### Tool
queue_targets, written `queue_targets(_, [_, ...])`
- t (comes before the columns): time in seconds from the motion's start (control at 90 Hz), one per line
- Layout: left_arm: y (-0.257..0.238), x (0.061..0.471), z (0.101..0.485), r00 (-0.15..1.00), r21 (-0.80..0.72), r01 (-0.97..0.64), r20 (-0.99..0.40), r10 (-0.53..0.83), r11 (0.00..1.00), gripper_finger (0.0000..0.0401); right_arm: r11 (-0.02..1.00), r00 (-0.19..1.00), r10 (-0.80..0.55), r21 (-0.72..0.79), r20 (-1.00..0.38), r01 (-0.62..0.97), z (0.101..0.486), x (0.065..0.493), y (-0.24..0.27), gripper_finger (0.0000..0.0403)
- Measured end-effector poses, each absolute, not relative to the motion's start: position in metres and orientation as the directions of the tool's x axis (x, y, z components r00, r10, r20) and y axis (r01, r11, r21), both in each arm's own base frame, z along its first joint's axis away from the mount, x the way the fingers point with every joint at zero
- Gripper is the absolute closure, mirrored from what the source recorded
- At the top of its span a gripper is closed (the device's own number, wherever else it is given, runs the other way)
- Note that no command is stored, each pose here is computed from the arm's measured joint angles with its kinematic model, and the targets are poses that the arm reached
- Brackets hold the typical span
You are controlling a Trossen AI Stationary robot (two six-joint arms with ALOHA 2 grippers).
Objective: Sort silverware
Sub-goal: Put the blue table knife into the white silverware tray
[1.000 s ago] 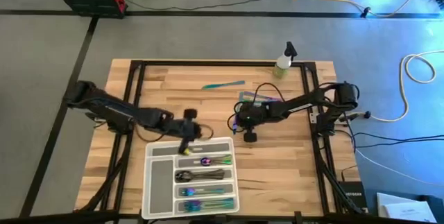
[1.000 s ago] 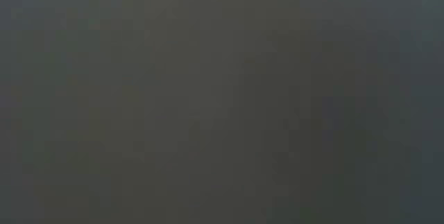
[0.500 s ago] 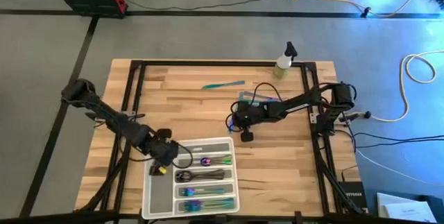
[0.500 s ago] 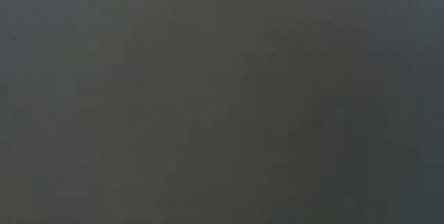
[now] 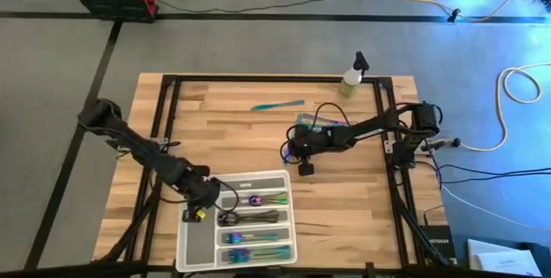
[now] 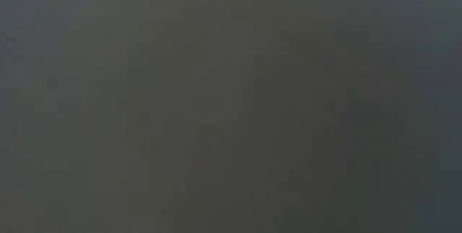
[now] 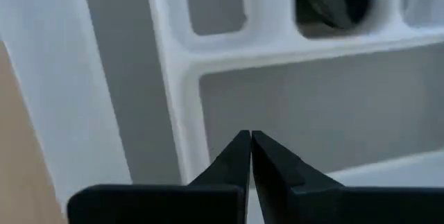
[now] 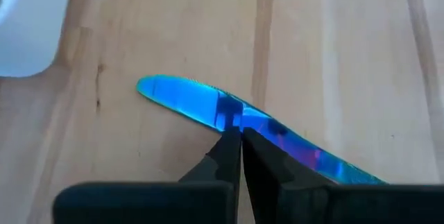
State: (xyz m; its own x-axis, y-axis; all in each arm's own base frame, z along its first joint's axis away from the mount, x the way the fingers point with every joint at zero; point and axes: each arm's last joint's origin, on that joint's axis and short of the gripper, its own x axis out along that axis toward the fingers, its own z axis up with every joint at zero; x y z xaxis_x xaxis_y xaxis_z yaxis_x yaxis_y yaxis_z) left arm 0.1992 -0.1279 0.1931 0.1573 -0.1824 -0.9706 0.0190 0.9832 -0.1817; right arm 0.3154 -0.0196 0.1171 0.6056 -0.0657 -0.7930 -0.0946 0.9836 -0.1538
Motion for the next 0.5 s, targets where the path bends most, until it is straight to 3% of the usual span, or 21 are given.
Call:
queue_targets(0.233, [-0.118, 0.176, 0.145, 0.020, -0.266, -0.078, -0.964, -0.265, 0.961, 0.0401, 0.983, 0.606, -0.071, -0.160, -0.792, -0.094, 0.117, 0.315, -0.020, 0.0403])
queue_targets(0.5, [-0.111, 0.172, 0.139, 0.034, -0.204, -0.049, -0.979, -0.203, 0.978, 0.0401, 0.984, 0.594, 0.012, -0.097, -0.804, -0.151, 0.108, 0.317, -0.017, 0.0403])
